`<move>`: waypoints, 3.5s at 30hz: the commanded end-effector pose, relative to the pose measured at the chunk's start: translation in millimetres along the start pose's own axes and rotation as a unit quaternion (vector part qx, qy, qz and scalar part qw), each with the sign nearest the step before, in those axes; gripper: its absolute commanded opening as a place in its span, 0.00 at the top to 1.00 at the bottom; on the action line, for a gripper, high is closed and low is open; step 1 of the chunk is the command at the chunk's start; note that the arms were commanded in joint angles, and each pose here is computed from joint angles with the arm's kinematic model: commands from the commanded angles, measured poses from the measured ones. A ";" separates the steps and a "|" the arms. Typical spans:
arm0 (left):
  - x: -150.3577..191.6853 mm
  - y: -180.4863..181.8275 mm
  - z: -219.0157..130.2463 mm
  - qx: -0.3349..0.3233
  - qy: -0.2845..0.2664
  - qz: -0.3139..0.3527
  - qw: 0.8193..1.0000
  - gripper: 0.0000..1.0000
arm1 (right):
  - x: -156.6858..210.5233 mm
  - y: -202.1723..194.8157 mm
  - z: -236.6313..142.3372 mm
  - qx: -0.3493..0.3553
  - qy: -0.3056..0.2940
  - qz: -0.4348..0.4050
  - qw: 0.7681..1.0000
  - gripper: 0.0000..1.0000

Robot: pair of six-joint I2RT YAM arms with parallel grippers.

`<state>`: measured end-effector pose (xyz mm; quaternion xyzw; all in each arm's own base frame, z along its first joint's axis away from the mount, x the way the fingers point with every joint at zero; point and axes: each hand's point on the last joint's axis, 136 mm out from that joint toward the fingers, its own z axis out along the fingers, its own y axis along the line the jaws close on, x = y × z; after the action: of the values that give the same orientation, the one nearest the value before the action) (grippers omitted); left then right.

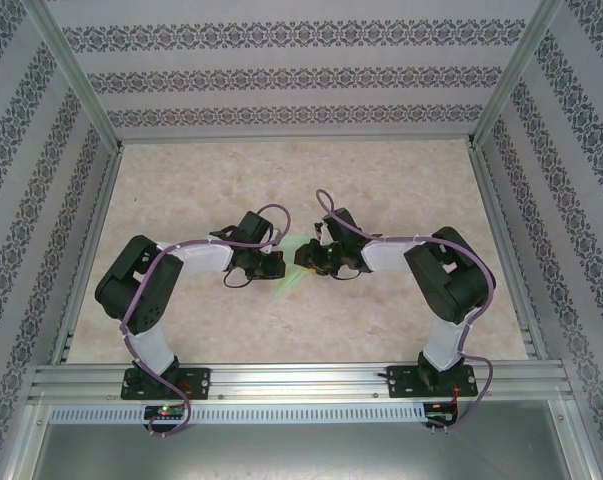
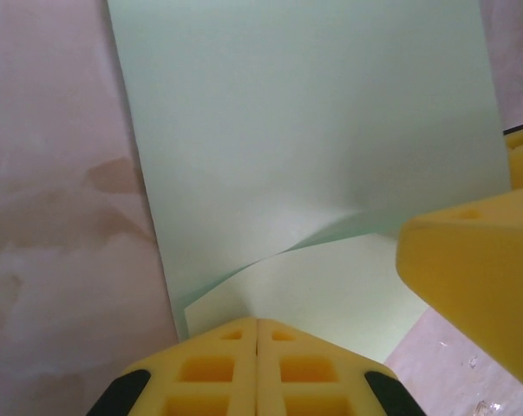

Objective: Fold a paper plane with a square sheet of paper (pick it up from the middle)
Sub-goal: Fourth fold the wing at the center of the table.

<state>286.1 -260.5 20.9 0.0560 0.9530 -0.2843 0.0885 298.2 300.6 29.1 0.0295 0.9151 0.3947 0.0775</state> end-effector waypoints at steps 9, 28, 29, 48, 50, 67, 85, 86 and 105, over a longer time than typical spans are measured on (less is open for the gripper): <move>-9.4 -8.1 -17.5 0.012 -0.024 0.013 1.000 0.87 | 4.1 4.8 6.3 -0.001 0.022 -0.024 0.999 0.82; 47.9 -20.3 -39.9 -0.100 -0.068 0.156 0.980 0.57 | -0.8 25.2 -5.3 -0.005 -0.001 0.012 1.000 0.92; 48.7 -20.1 -39.2 -0.107 -0.069 0.162 0.979 0.57 | -0.4 25.6 -6.1 -0.003 -0.001 0.012 1.000 0.92; 33.1 -23.3 -21.7 -0.181 -0.103 0.203 0.957 0.60 | 0.4 27.9 -7.2 0.003 0.002 0.015 1.000 0.92; 34.1 -24.6 -21.1 -0.182 -0.103 0.207 0.956 0.61 | -0.1 26.3 -7.1 0.006 0.002 0.017 1.000 0.92; 46.2 -18.1 -10.7 -0.217 -0.090 0.228 0.945 0.71 | -2.0 29.7 -5.0 0.003 0.006 0.020 1.000 0.91; 45.4 -15.4 -12.7 -0.237 -0.098 0.231 0.939 0.88 | -1.4 26.1 -4.7 0.011 0.007 0.020 1.000 0.90; 45.4 -15.8 -12.7 -0.236 -0.098 0.232 0.939 0.89 | -1.3 26.7 -4.8 0.010 0.007 0.020 1.000 0.90; 42.1 -29.9 -19.6 -0.053 -0.113 0.133 0.983 1.00 | -19.0 31.5 -77.2 -0.007 -0.081 -0.009 0.997 0.57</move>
<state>237.0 -261.0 33.2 0.1654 0.9452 -0.1420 0.2431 298.2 279.5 85.9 0.0559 0.9113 0.3931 0.1090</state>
